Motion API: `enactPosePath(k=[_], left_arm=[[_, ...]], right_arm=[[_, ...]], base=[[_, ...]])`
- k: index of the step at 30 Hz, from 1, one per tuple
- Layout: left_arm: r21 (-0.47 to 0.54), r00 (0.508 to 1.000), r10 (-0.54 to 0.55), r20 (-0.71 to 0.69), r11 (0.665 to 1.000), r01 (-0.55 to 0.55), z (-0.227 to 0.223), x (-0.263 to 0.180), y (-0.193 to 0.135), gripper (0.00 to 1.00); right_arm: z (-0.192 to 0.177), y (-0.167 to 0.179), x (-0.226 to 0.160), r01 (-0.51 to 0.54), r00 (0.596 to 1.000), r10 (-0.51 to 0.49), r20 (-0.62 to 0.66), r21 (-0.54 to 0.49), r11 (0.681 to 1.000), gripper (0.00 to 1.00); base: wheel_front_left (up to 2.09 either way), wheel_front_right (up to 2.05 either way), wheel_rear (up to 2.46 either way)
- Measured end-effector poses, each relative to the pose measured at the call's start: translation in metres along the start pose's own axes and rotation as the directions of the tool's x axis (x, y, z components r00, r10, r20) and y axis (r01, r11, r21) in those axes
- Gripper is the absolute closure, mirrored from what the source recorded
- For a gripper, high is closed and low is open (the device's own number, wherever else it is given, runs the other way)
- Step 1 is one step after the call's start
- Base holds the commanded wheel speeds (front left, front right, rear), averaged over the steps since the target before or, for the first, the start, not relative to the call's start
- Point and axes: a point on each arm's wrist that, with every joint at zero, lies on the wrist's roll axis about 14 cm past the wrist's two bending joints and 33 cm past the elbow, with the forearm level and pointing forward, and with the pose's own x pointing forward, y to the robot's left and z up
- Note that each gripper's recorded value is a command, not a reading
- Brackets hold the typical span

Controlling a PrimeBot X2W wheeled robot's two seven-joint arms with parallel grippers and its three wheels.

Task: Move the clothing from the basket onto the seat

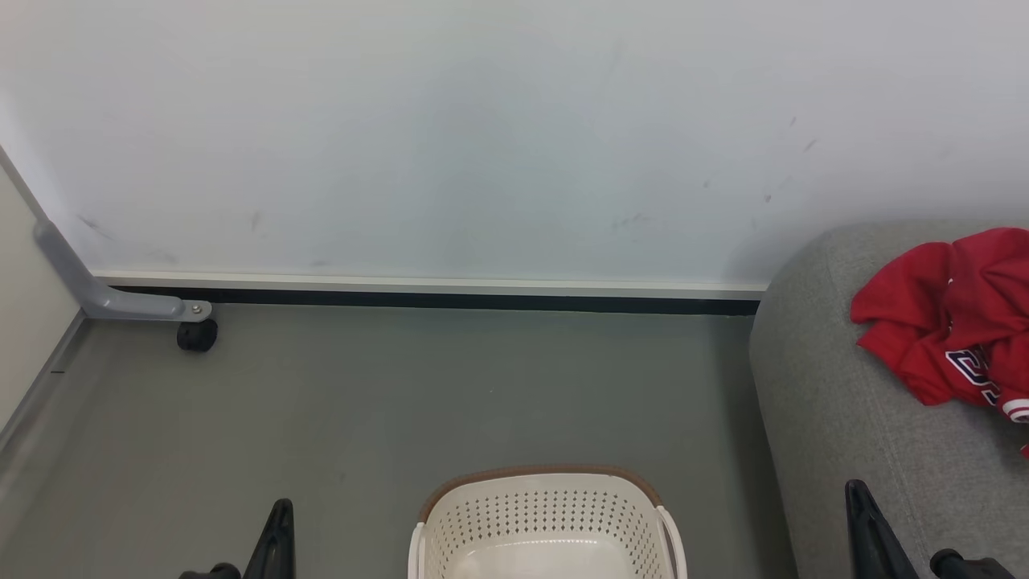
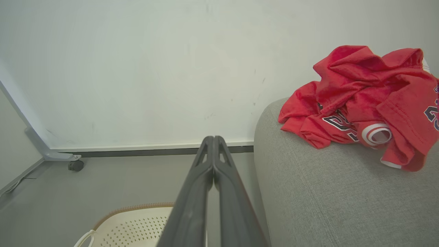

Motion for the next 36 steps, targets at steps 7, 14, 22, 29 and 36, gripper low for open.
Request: enactPosePath(k=[7,14,22,29,36], left_arm=[[-0.075,0.999,0.019,-0.037,0.997,-0.022,-0.005,0.003,0.004,1.00],[-0.158,0.998,0.024,-0.065,0.987,-0.034,-0.009,0.005,0.005,1.00],[-0.266,0.995,0.030,-0.092,0.963,-0.053,-0.011,0.011,0.007,1.00],[-0.347,0.994,0.023,-0.109,0.936,-0.059,-0.012,0.015,0.005,1.00],[-0.417,0.992,0.022,-0.123,0.906,-0.072,-0.012,0.018,0.006,1.00]], right_arm=[[-0.006,-0.008,0.000,0.037,0.999,-0.034,-0.034,0.080,0.996,1.00],[-0.010,-0.015,0.001,0.070,0.996,-0.060,-0.063,0.166,0.984,1.00],[-0.014,-0.023,0.002,0.112,0.991,-0.088,-0.099,0.283,0.952,1.00],[-0.016,-0.029,0.005,0.141,0.988,-0.104,-0.117,0.369,0.919,1.00],[-0.016,-0.033,0.007,0.161,0.985,-0.115,-0.128,0.442,0.883,1.00]], base=[[0.00,0.00,0.00],[0.00,0.00,0.00],[0.00,0.00,0.00],[0.00,0.00,0.00],[0.00,0.00,0.00]])
